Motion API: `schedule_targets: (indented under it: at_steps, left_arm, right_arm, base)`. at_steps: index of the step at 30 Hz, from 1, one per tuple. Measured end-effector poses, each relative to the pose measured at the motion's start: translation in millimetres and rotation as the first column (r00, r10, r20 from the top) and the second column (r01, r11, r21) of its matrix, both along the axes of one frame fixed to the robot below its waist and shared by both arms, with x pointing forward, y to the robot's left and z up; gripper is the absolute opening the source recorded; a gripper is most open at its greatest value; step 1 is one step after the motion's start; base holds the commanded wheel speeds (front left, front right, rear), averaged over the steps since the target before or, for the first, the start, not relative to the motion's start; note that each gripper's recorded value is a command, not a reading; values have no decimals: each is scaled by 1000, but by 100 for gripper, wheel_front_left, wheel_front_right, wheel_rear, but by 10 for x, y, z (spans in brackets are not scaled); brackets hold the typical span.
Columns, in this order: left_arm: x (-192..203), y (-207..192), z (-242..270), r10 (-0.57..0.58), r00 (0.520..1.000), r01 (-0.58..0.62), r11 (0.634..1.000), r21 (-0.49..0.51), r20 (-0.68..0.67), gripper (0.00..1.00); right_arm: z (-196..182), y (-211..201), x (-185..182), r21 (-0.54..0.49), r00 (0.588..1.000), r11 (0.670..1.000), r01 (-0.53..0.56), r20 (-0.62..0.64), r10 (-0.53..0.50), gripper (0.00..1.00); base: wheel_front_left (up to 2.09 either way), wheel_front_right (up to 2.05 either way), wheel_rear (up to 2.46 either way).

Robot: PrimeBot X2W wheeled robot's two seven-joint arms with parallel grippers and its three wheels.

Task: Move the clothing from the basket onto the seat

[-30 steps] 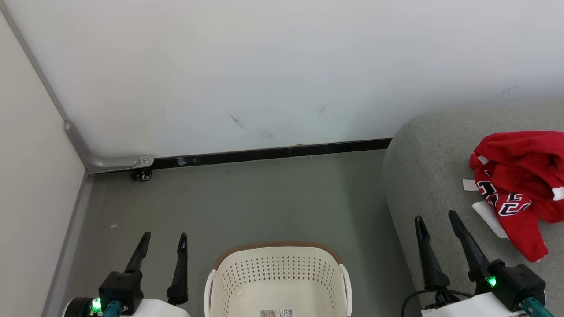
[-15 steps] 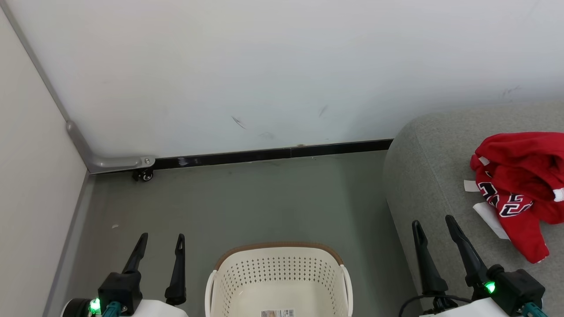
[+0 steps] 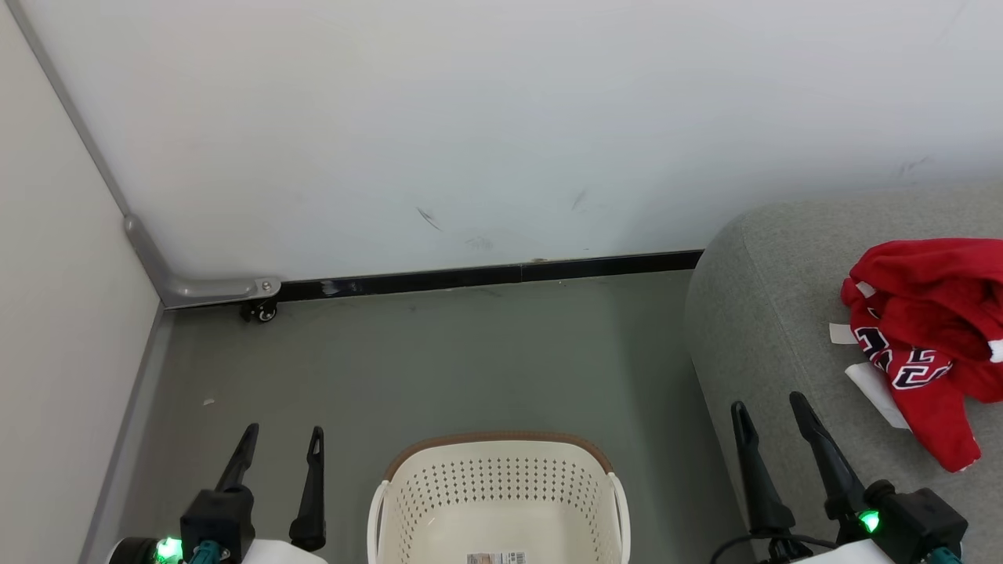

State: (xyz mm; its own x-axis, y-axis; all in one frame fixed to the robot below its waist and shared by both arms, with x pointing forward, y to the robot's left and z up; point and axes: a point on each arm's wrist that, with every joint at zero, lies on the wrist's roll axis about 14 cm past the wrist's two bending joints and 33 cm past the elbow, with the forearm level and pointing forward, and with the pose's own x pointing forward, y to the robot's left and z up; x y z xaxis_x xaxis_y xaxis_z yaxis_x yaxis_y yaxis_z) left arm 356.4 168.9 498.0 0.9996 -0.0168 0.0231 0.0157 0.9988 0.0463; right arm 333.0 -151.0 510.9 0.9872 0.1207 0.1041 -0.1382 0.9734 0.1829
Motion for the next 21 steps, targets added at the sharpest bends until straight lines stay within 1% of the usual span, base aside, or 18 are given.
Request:
schedule_targets:
  at_steps: [1, 8, 13, 14, 21]
  left_arm:
    - [-1, 3, -5, 3, 1000, -3, 1000, 4, -1, 0]
    - [-190, -78, -385, 2, 993, -4, 1000, -18, -120, 0]
    - [-180, -20, -412, 19, 990, -28, 998, -64, -142, 0]
    - [-174, -1, -432, 23, 987, -39, 994, -98, -157, 0]
    - [-165, 40, -502, 43, 977, -91, 970, -227, -210, 0]
  right_arm:
    - [2, 3, 1, 0, 1000, 1000, -1, 1, 1, 0]
    - [-349, 7, -141, 2, 994, 1000, 1, -111, -1, 0]
    - [-328, 17, -138, 47, 994, 999, 6, -108, -1, 0]
    - [-299, 21, -131, 74, 995, 997, 8, -101, -1, 0]
    - [-295, -24, -116, 189, 993, 981, 39, -115, -17, 0]
  base:
    - [0, 0, 0]
    - [0, 0, 0]
    - [0, 0, 0]
    - [0, 0, 0]
    - [0, 0, 0]
